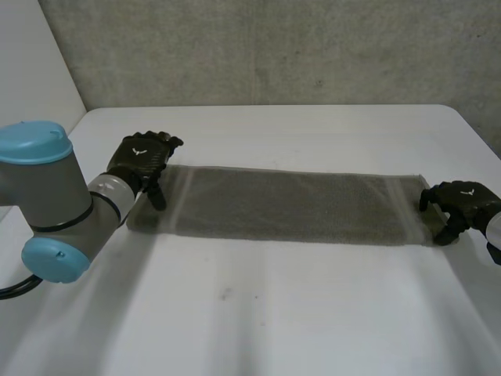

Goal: Fold the towel.

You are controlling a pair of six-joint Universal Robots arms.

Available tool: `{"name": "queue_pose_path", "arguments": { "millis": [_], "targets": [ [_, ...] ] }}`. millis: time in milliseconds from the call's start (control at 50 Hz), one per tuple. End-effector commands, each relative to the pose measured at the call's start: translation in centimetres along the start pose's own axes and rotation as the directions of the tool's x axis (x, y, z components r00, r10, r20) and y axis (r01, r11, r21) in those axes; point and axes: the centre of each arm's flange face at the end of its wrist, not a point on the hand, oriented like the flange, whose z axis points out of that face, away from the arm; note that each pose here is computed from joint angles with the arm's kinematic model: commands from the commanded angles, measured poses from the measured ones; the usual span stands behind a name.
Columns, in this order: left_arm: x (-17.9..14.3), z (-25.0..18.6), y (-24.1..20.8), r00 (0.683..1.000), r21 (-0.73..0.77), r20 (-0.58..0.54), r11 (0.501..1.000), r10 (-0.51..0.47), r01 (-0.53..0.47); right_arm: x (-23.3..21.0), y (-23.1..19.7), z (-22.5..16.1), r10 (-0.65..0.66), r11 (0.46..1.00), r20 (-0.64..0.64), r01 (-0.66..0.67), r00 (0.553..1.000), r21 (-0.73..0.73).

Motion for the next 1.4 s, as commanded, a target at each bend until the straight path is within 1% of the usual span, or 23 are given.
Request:
{"name": "queue_pose_path", "arguments": {
  "millis": [20,260,420,520,660,720,760,780,820,880,920,940,980,1000,1040,1060,1100,1120,1160,1180,1220,1280,1400],
  "targets": [
    [0.0,0.1,0.2,1.000,-0.003,-0.001,1.000,-0.006,0.006,0.1,0.7,0.5,-0.003,1.000,0.001,0.003,1.000,-0.011],
    [0.0,0.0,0.1,1.000,-0.003,-0.001,1.000,-0.008,0.008,1.6,-0.9,0.4,-0.046,0.996,-0.094,0.053,0.994,0.073],
    [0.1,-0.1,0.1,1.000,-0.003,-0.003,1.000,-0.010,0.010,6.7,-1.2,-0.2,-0.047,0.995,-0.248,0.066,0.968,0.070],
    [0.0,-0.1,0.1,1.000,-0.003,-0.001,1.000,-0.011,0.011,12.1,-1.5,-1.1,-0.075,0.994,-0.357,0.098,0.931,0.047],
    [0.0,0.0,0.0,1.000,-0.002,0.000,1.000,-0.011,0.011,13.3,-3.7,-1.7,-0.085,0.993,-0.359,0.110,0.929,0.047],
    [0.0,0.0,0.0,1.000,-0.002,0.000,1.000,-0.011,0.011,10.8,-6.3,-1.1,-0.104,0.986,-0.313,0.140,0.944,0.094],
    [0.0,-0.1,0.0,1.000,0.000,0.001,1.000,-0.010,0.010,5.7,-10.1,0.1,-0.145,0.964,-0.227,0.189,0.963,0.186],
    [0.0,-0.1,0.0,1.000,0.000,0.001,1.000,-0.010,0.010,5.7,-10.1,0.1,-0.146,0.964,-0.226,0.190,0.963,0.186],
    [0.0,-0.1,0.0,1.000,-0.002,0.001,1.000,-0.012,0.012,0.9,-13.0,0.6,-0.185,0.939,-0.168,0.225,0.968,0.259],
    [-0.1,-0.1,0.0,1.000,-0.001,0.002,1.000,-0.012,0.012,-1.6,-14.1,0.7,-0.204,0.928,-0.138,0.237,0.969,0.286],
    [-0.1,-0.1,0.0,1.000,-0.001,0.005,1.000,-0.012,0.012,-7.6,-16.3,0.8,-0.259,0.894,-0.064,0.264,0.964,0.362],
    [-0.1,-0.1,0.0,1.000,-0.001,0.005,1.000,-0.012,0.012,-7.7,-16.3,0.8,-0.259,0.894,-0.064,0.264,0.964,0.362],
    [-0.1,-0.1,0.0,1.000,-0.003,0.005,1.000,-0.013,0.013,-14.2,-17.6,0.5,-0.309,0.860,0.037,0.263,0.950,0.437],
    [-0.1,-0.1,0.0,1.000,-0.003,0.005,1.000,-0.013,0.013,-14.2,-17.6,0.5,-0.310,0.860,0.037,0.263,0.950,0.437],
    [-0.2,-0.2,0.2,1.000,-0.008,0.007,1.000,-0.014,0.014,-19.8,-17.5,0.2,-0.352,0.840,0.129,0.252,0.927,0.480],
    [-0.2,-0.2,0.2,1.000,-0.008,0.007,1.000,-0.014,0.014,-19.8,-17.5,0.2,-0.352,0.840,0.130,0.252,0.927,0.480],
    [-0.2,-0.3,0.2,1.000,-0.009,0.006,1.000,-0.014,0.014,-24.5,-16.2,-0.1,-0.389,0.836,0.216,0.243,0.896,0.493],
    [-0.2,-0.3,0.2,1.000,-0.009,0.006,1.000,-0.014,0.014,-24.5,-16.2,-0.1,-0.389,0.836,0.217,0.243,0.895,0.493],
    [-0.2,-0.3,0.3,1.000,-0.013,0.007,1.000,-0.015,0.015,-28.5,-13.6,-0.3,-0.418,0.849,0.306,0.248,0.855,0.467],
    [-0.2,-0.3,0.3,1.000,-0.013,0.007,1.000,-0.015,0.015,-28.5,-13.6,-0.3,-0.418,0.849,0.306,0.248,0.855,0.467],
    [-0.2,-0.4,0.4,1.000,-0.015,0.005,1.000,-0.015,0.015,-31.4,-10.9,-0.7,-0.439,0.867,0.393,0.266,0.808,0.421],
    [-0.2,-0.4,0.4,1.000,-0.015,0.005,1.000,-0.015,0.015,-32.3,-9.5,-0.8,-0.439,0.880,0.432,0.281,0.788,0.383],
    [-0.1,-0.4,0.3,1.000,-0.013,0.002,1.000,-0.014,0.014,-31.7,-10.3,-1.3,-0.425,0.887,0.421,0.275,0.802,0.370]
  ]
}}
